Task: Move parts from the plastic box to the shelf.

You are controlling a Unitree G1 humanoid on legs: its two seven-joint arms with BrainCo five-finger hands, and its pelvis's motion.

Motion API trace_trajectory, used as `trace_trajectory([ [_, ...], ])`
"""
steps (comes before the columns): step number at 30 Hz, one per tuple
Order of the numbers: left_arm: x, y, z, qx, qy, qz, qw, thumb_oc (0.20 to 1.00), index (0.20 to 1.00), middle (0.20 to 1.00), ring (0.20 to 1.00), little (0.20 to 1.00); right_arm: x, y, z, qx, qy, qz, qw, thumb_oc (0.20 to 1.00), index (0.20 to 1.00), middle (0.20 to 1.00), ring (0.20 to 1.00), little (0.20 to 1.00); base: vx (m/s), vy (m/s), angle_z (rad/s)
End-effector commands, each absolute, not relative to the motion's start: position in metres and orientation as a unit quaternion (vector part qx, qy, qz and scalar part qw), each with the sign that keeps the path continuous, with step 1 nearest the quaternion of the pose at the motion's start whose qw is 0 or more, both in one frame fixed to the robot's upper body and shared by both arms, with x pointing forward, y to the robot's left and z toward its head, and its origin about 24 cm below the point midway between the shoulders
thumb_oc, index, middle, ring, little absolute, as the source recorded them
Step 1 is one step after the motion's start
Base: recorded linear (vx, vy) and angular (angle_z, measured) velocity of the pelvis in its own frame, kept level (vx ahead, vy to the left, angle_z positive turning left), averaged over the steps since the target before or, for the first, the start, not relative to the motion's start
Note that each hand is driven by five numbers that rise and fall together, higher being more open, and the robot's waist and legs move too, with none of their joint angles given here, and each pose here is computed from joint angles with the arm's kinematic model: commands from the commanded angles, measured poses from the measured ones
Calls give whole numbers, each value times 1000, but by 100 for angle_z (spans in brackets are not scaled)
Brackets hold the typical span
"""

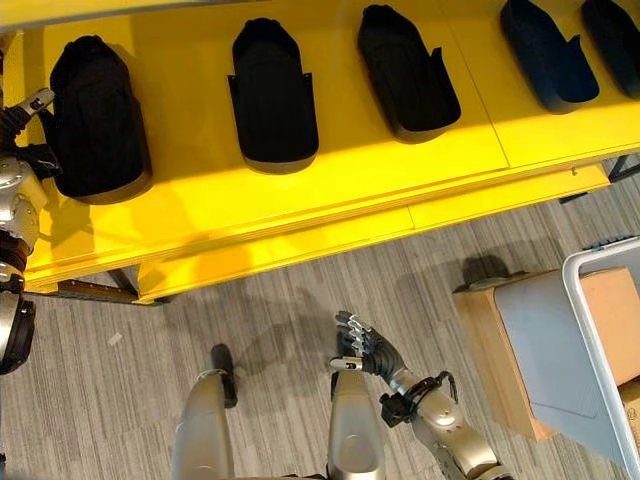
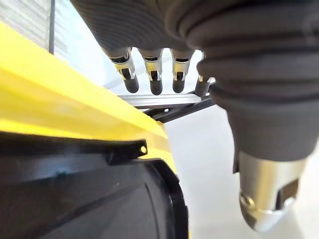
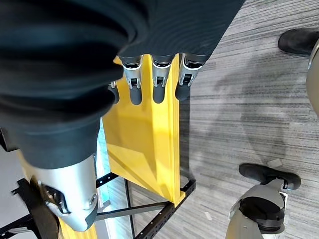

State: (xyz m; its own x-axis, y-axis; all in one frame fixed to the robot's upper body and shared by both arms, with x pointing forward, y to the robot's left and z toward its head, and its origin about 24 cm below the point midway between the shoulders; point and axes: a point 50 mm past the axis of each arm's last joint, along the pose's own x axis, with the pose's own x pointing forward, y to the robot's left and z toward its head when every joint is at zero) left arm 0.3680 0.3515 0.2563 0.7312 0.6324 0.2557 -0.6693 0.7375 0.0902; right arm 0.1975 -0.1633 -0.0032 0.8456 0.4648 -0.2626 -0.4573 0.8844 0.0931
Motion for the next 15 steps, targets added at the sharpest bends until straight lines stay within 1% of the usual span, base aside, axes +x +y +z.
trace_trajectory([
  [1, 354, 367, 288, 143, -154, 371, 904, 1000, 1000, 1000, 1000, 1000, 195, -173, 10, 23, 110, 239, 965, 1000, 1000, 1000, 1000, 1000, 0, 0, 0],
  [9, 361, 338, 301, 206, -206, 310, 905, 1000, 1000, 1000, 1000, 1000, 199, -173, 13, 19, 100, 241, 965, 1000, 1000, 1000, 1000, 1000, -3, -17, 6],
  [13, 360, 319, 291, 251, -231, 260, 903, 1000, 1000, 1000, 1000, 1000, 202, -171, 14, 18, 91, 239, 967, 1000, 1000, 1000, 1000, 1000, -10, -23, 9],
  [15, 355, 309, 276, 278, -240, 225, 902, 1000, 1000, 1000, 1000, 1000, 207, -172, 19, 11, 76, 230, 970, 1000, 1000, 1000, 1000, 1000, -4, -27, 20],
])
